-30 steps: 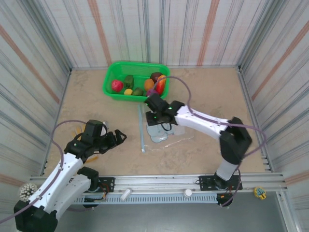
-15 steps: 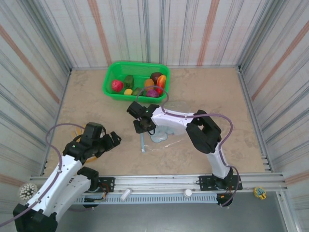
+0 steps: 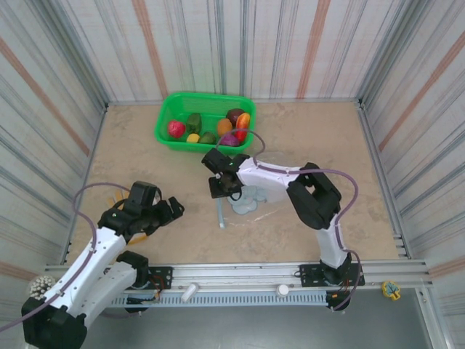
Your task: Place the food in the zip-top bag and seal the zipper
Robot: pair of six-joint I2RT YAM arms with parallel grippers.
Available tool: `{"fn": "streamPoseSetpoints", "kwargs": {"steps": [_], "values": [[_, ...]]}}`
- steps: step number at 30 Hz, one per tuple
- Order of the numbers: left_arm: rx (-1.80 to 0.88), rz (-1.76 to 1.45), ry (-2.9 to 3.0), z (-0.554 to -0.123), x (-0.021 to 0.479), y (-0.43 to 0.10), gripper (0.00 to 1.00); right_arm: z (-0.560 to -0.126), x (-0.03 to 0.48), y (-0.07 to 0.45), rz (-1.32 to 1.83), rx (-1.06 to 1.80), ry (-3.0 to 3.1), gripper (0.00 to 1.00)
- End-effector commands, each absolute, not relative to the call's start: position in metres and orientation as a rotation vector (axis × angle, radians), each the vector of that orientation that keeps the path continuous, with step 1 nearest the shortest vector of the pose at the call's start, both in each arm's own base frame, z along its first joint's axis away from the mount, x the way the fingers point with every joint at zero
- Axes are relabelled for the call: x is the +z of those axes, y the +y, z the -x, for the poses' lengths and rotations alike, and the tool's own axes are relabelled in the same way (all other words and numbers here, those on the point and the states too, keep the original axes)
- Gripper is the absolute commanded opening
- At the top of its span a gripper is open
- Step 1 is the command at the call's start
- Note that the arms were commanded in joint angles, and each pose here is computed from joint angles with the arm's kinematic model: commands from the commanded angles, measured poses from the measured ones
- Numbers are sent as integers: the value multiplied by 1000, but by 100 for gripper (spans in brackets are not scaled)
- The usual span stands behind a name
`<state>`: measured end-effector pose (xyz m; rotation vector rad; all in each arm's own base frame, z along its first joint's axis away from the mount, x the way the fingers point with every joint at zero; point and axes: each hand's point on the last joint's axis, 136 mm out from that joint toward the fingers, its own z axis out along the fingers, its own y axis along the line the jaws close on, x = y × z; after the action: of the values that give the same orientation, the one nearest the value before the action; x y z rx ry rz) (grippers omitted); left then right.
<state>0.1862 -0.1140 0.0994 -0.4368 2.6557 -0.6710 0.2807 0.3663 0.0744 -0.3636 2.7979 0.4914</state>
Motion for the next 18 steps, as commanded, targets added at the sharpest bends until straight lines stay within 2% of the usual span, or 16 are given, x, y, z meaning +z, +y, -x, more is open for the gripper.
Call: {"fn": "streamPoseSetpoints", "kwargs": {"steps": [1, 4, 12, 15, 18], "values": [[-732, 240, 2605, -194, 126, -137, 99, -277, 129, 378, 364, 742, 2676, 0], [-737, 190, 2563, -199, 143, -146, 99, -271, 148, 376, 357, 814, 2637, 0], [-1216, 3, 2315, -208, 192, -206, 99, -251, 185, 364, 287, 1023, 2533, 0], [-1299, 18, 2288, -213, 189, -215, 96, -244, 194, 365, 249, 1134, 2493, 0], [-1384, -10, 2268, -216, 192, -227, 88, -242, 203, 363, 219, 1195, 2449, 0]]}}
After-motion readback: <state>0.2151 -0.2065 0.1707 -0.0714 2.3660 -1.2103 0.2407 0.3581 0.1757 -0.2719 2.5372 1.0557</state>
